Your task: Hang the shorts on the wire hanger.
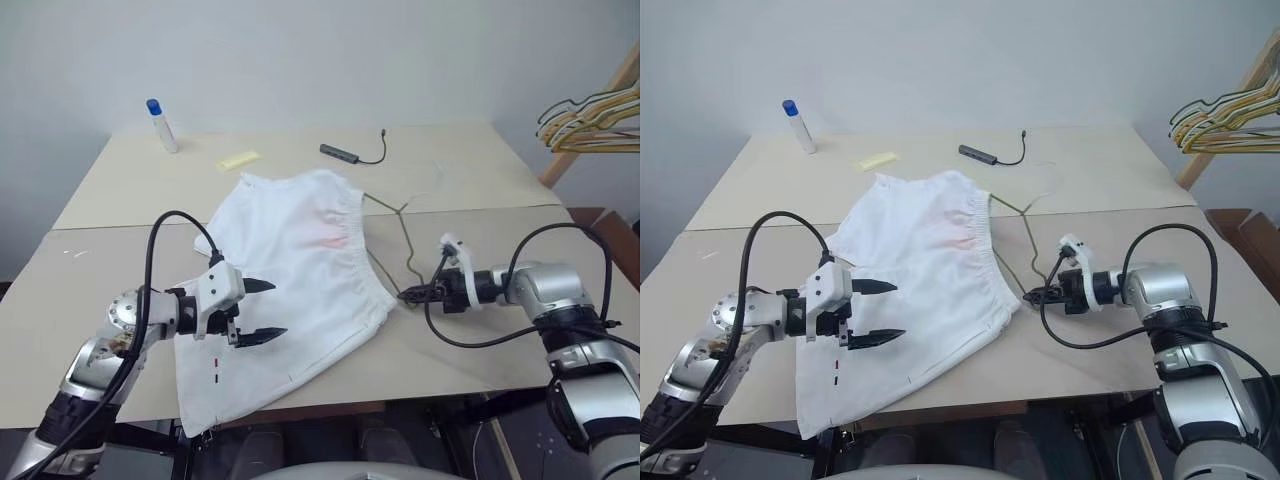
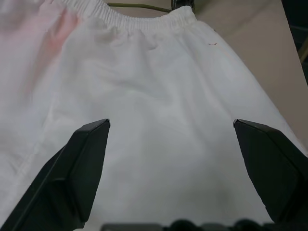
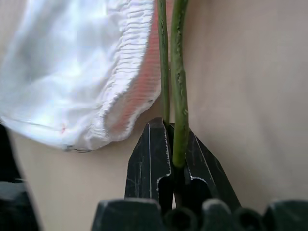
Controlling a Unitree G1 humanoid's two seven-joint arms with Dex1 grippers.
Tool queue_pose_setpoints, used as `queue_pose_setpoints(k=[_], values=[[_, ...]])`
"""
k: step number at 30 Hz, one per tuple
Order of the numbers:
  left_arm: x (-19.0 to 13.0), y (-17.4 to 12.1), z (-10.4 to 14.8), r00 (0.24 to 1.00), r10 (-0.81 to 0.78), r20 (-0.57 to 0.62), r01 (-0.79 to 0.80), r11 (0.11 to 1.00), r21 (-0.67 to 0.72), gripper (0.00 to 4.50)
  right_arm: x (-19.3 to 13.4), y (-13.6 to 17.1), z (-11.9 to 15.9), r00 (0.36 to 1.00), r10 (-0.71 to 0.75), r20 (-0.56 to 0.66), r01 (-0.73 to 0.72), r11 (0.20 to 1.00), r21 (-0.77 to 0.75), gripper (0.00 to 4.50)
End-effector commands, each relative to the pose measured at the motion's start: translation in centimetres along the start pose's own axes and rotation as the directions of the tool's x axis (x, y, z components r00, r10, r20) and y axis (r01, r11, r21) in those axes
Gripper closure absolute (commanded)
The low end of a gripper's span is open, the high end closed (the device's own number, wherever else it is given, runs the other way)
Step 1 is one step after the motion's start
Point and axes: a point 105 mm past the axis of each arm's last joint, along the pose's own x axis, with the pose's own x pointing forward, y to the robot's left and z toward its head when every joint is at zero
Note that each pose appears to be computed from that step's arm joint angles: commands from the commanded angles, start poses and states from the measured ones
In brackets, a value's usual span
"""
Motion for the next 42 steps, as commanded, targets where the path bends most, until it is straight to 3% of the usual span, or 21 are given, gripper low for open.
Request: queue_pose_setpoints(k=[1, 4, 8, 12, 15, 20, 32, 36, 42], values=[[-0.7, 2.0, 1.5, 0.997, 0.067, 0.025, -0.069, 0.994, 0.089, 0.03, -1.3, 0.3, 3.1, 0.993, -0.118, 0.031, 0.122, 0.968, -0.221, 4.5], [-1.2, 4.1, 4.3, 0.983, 0.136, 0.124, -0.15, 0.982, 0.113, 0.03, -1.5, 0.6, 3.9, 0.98, -0.199, 0.014, 0.192, 0.916, -0.352, 4.5], [-4.2, 7.3, 11.1, 0.912, 0.2, 0.358, -0.262, 0.956, 0.134, 0.03, -1.5, 2.3, 5.3, 0.976, -0.214, 0.024, 0.199, 0.852, -0.484, 4.5], [-7.7, 10.9, 14.1, 0.874, 0.27, 0.404, -0.368, 0.911, 0.185, 0.03, -1.1, 3.9, 6.6, 0.977, -0.212, 0.039, 0.197, 0.807, -0.557, 4.5], [-9.1, 12.6, 13.9, 0.911, 0.277, 0.305, -0.367, 0.882, 0.295, 0.03, -0.8, 5.3, 7.5, 0.981, -0.187, 0.05, 0.179, 0.775, -0.607, 4.5], [-9.4, 11.8, 13.1, 0.99, 0.014, 0.137, -0.058, 0.945, 0.322, 0.03, -0.2, 6.3, 7.9, 0.983, -0.179, 0.04, 0.162, 0.745, -0.647, 4.5], [-5.5, 10.7, 13.3, 0.974, -0.216, -0.072, 0.227, 0.904, 0.363, 0.03, 0.8, 7.4, 7.9, 0.987, -0.162, 0.001, 0.118, 0.715, -0.689, 4.5], [-4.2, 11.0, 12.7, 0.965, -0.233, -0.121, 0.262, 0.891, 0.371, 1.2, 0.7, 7.6, 8.0, 0.986, -0.166, 0.001, 0.12, 0.709, -0.695, 4.5], [-2.8, 11.1, 11.9, 0.951, -0.261, -0.166, 0.304, 0.884, 0.355, 1.2, 0.6, 7.9, 8.1, 0.986, -0.167, 0.005, 0.122, 0.7, -0.703, 4.5]])
